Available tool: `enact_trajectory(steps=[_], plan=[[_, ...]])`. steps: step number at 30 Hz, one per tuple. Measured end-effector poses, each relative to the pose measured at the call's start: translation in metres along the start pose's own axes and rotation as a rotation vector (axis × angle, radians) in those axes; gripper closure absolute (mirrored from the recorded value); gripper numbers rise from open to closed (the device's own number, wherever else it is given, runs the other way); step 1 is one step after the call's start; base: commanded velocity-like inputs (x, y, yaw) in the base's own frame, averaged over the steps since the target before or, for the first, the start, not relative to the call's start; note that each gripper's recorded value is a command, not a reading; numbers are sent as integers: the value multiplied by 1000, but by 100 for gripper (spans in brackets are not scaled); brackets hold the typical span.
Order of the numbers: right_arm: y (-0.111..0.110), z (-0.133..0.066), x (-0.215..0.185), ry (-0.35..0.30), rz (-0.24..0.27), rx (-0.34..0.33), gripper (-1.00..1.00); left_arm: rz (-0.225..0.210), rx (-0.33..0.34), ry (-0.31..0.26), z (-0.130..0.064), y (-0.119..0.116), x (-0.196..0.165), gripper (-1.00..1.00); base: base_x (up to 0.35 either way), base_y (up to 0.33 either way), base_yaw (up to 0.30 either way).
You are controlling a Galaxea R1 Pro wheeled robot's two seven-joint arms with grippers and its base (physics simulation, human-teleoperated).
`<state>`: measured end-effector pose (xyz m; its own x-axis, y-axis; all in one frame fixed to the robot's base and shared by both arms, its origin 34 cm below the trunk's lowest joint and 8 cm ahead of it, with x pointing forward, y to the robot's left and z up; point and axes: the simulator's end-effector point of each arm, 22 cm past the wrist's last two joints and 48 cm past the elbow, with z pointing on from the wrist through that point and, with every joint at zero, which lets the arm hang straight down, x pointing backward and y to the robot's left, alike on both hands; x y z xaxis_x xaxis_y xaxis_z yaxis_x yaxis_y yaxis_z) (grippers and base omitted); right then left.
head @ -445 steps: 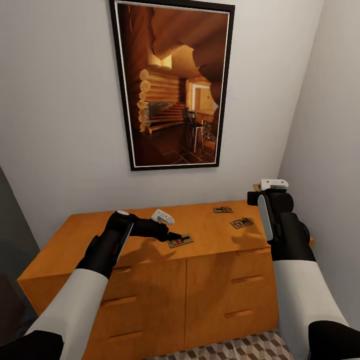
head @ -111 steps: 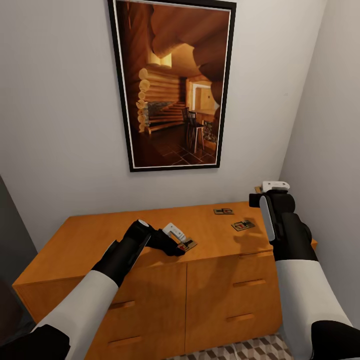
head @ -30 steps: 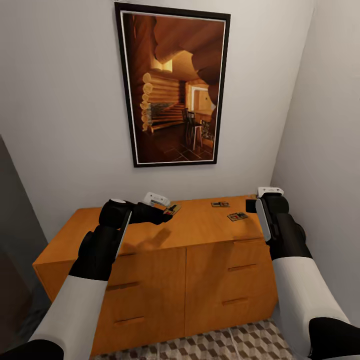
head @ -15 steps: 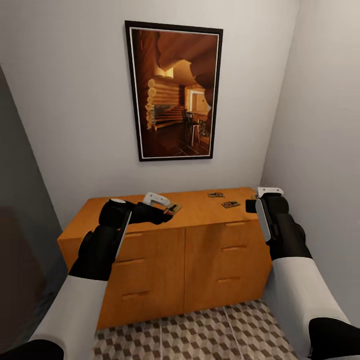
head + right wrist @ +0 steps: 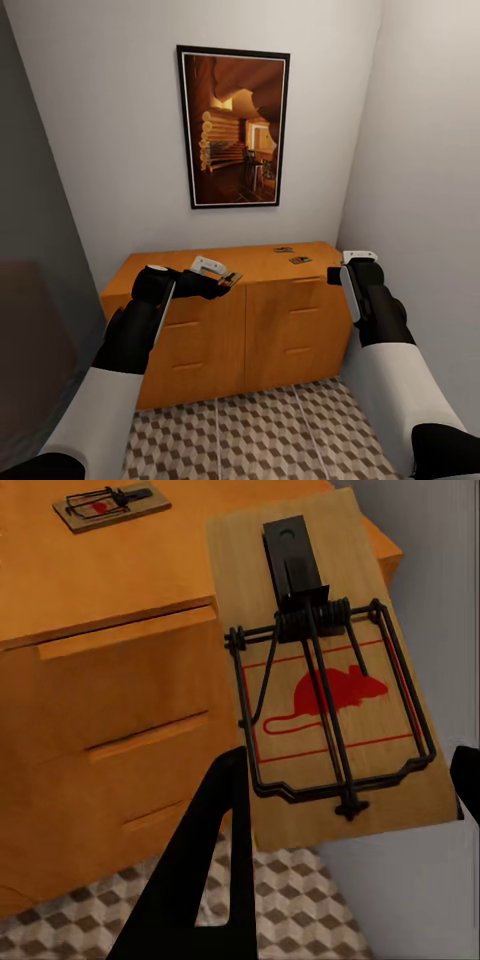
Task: Take the four mousetraps from the cabinet in the bathroom and place them on the bathroom floor. Make sure all four end up on the same floor surface, and ensure that at least two of them are either under or directly next to the same bathroom sink.
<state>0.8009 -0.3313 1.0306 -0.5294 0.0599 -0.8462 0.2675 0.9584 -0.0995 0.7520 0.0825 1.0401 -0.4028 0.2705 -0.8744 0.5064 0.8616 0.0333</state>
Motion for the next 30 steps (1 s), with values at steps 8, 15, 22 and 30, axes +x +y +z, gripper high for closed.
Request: enact_trajectory(steps=[8, 15, 22, 30], plan=[[1, 1, 2, 6, -1, -1, 100, -1, 0, 0, 0, 0, 0, 100, -345, 0, 0], [1, 1, 3, 7, -2, -2, 100, -1, 0, 1, 0, 0, 0, 100, -345, 0, 0], [4, 1, 3, 8, 0, -9, 100, -1, 0, 2, 0, 0, 1, 100, -345, 0, 0], [6, 1, 3, 9, 0, -11, 100, -2, 0, 2, 0, 0, 1, 100, -345, 0, 0]])
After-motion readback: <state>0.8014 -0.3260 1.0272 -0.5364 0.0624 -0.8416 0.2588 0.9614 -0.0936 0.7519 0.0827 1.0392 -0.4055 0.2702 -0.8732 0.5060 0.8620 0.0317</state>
